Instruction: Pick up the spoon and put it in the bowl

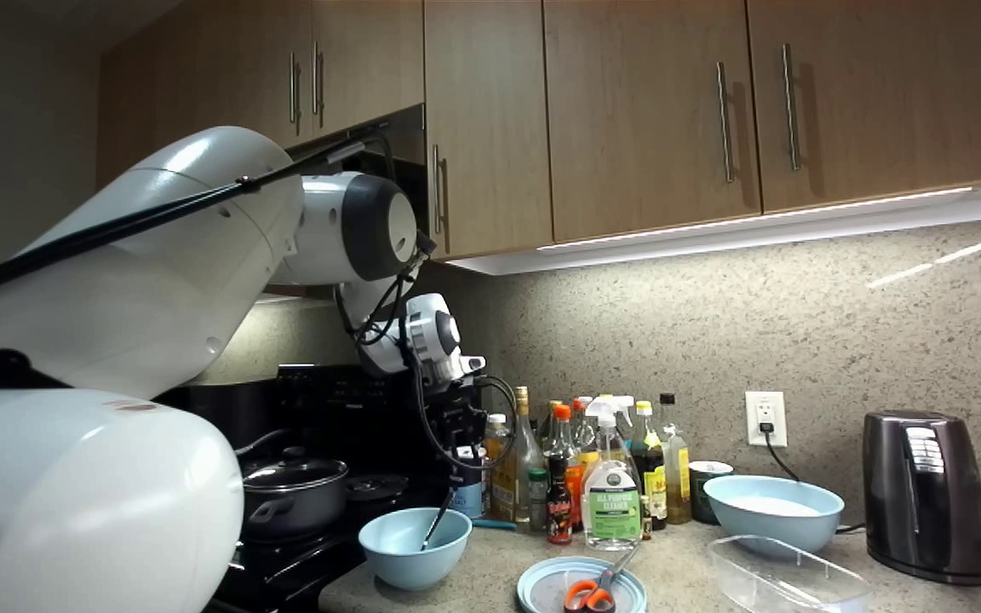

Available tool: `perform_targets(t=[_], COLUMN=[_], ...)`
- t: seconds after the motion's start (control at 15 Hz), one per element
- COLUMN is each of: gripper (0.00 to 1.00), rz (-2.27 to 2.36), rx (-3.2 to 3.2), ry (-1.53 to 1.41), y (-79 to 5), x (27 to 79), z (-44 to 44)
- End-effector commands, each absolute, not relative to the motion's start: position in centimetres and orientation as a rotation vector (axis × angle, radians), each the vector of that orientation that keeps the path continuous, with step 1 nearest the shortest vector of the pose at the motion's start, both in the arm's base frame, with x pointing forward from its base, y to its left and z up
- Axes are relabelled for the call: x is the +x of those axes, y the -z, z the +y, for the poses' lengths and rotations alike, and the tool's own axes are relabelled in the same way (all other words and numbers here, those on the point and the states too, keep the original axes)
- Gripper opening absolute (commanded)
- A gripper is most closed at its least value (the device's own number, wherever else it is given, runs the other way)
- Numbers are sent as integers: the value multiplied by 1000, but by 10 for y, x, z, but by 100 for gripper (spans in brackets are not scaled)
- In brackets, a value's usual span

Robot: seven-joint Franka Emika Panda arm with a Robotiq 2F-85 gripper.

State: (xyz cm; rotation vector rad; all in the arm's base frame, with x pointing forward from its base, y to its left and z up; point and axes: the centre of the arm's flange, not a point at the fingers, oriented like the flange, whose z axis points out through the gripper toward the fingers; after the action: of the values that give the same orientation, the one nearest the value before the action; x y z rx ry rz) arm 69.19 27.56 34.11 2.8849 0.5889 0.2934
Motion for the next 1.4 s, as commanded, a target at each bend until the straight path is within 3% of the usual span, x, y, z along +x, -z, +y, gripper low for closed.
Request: perform_targets(t=[0.0, 0.27, 0.33, 0.4, 0.53, 0.73, 1.33], gripper=[74, 99, 99, 88, 99, 100, 100], rz=[471, 216, 141, 264, 196, 183, 222], rx=[2920, 3016, 3013, 2988, 2996, 2997, 3078], ry=[-219, -197, -247, -206, -224, -226, -147], y=[-344, -329, -329, -325, -323, -326, -267], x=[667, 644, 643, 672, 668, 665, 589], z=[265, 249, 246, 261, 256, 254, 258])
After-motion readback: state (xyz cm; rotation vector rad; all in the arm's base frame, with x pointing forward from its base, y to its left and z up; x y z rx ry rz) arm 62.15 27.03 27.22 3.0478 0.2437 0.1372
